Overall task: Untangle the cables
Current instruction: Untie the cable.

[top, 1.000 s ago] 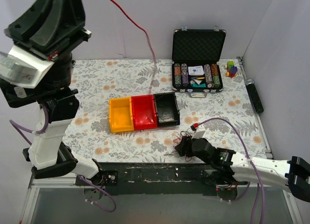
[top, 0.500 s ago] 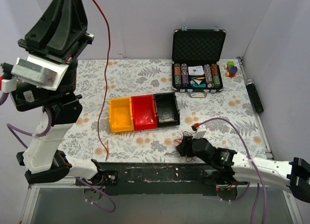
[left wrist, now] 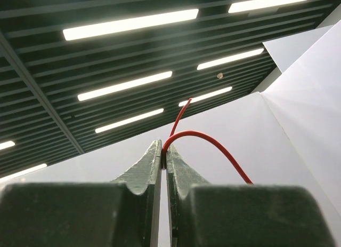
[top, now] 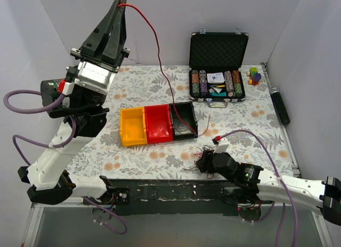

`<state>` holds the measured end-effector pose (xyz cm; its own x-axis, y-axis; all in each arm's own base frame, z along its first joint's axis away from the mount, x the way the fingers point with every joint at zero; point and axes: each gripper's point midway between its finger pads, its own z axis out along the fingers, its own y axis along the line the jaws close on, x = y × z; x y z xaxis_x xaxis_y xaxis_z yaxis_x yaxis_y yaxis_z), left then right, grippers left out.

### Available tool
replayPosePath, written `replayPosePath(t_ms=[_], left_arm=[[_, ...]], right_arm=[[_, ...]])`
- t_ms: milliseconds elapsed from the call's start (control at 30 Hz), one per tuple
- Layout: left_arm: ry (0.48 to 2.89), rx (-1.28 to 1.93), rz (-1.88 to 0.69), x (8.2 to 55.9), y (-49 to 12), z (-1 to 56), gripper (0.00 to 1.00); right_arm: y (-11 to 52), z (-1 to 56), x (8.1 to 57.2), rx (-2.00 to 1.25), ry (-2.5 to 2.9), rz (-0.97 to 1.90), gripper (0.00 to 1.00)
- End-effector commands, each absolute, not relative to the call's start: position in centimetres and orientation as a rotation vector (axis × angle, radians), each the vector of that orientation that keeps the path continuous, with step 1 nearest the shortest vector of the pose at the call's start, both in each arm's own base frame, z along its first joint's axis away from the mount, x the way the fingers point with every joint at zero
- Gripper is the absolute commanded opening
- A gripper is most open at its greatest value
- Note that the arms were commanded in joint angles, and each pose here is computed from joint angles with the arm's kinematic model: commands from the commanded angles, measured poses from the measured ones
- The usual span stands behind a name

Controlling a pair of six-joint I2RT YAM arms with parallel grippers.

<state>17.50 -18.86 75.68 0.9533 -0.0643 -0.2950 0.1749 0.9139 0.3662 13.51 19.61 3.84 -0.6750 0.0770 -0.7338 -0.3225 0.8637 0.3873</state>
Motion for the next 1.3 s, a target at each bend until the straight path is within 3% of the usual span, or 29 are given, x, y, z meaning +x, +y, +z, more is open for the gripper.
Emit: replayPosePath(t_ms=[0, 233, 733, 1267], left_arm=[[0.263, 0.332, -0.113, 16.7, -16.8, 76.6, 0.0], [0.276, 0.261, -0.108, 17.5, -16.2, 77.9, 0.0], [0.343, 0.308, -0.095, 19.5, -18.2, 74.8, 0.0], [0.407, 0.247, -0.08, 20.5, -16.1, 74.2, 0.0]], right_arm=[[19.6, 5.4, 14.3, -0.136, 2.194, 0.622, 0.68], [19.4, 5.5, 14.4, -0.12, 2.194, 0.612, 0.68], [19.2, 5.5, 14.3, -0.102, 2.19, 0.622, 0.68], [19.2, 5.5, 14.3, -0.102, 2.192, 0.625, 0.68]])
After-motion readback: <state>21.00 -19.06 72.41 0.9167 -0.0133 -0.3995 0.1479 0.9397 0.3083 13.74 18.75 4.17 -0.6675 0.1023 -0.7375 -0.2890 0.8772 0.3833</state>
